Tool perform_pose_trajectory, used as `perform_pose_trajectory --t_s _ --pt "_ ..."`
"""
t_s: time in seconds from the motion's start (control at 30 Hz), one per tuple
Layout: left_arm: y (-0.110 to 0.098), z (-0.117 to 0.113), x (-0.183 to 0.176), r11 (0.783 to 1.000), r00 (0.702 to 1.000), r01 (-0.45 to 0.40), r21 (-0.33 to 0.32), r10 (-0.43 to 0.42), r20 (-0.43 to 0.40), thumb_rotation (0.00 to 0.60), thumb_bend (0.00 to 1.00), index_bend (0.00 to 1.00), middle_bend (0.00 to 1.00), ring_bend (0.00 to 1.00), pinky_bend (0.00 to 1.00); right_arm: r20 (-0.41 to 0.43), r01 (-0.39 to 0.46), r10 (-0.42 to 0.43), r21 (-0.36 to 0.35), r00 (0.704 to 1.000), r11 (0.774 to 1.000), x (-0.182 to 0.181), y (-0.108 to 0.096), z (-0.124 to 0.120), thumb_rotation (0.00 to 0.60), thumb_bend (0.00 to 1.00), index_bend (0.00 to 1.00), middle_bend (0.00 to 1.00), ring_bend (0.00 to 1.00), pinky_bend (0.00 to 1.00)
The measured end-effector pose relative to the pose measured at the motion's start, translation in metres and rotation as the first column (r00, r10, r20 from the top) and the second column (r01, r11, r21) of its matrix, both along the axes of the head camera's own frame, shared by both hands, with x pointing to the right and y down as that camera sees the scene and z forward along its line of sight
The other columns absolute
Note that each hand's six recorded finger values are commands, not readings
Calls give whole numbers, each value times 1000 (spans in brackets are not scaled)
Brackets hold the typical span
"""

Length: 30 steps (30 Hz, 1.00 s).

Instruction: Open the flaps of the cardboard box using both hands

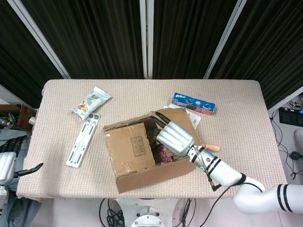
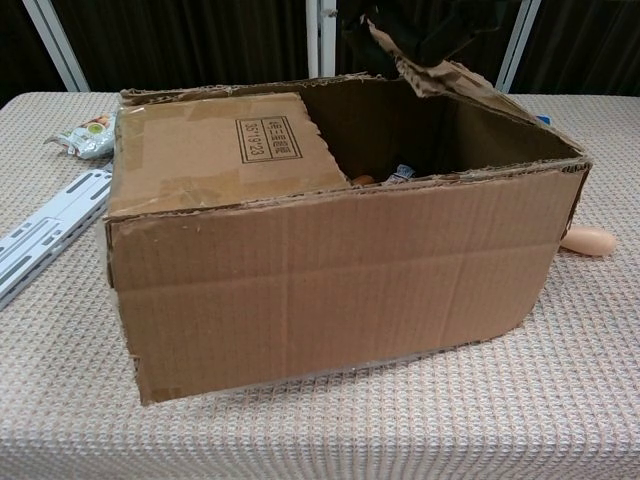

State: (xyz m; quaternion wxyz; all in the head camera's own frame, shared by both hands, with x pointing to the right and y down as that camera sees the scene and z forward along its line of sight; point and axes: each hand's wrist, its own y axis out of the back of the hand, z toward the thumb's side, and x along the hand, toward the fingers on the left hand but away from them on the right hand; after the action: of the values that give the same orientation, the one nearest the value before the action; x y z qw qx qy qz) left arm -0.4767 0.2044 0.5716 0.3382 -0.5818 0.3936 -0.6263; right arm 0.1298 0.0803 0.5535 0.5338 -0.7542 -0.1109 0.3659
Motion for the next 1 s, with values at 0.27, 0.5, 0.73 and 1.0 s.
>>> perform_pose_trajectory --t_s 0.27,0.5,0.73,1.0 --pt "-3 2 7 1000 1000 -17 -6 17 -6 240 0 101 123 110 212 20 -57 57 36 998 998 25 -9 -25 600 893 663 430 0 0" --pt "-6 3 15 999 999 -38 -15 38 -2 243 0 101 124 111 212 51 -105 103 38 993 994 47 -12 -39 600 892 627 393 0 0" --pt "-9 5 24 998 998 -55 -29 56 11 240 0 101 124 111 212 78 -147 145 21 986 989 72 -13 -45 600 890 565 369 0 0" --pt "-14 9 40 995 996 -85 -52 87 22 242 0 101 124 111 213 114 -193 191 10 975 981 105 -15 -54 600 876 525 333 0 0"
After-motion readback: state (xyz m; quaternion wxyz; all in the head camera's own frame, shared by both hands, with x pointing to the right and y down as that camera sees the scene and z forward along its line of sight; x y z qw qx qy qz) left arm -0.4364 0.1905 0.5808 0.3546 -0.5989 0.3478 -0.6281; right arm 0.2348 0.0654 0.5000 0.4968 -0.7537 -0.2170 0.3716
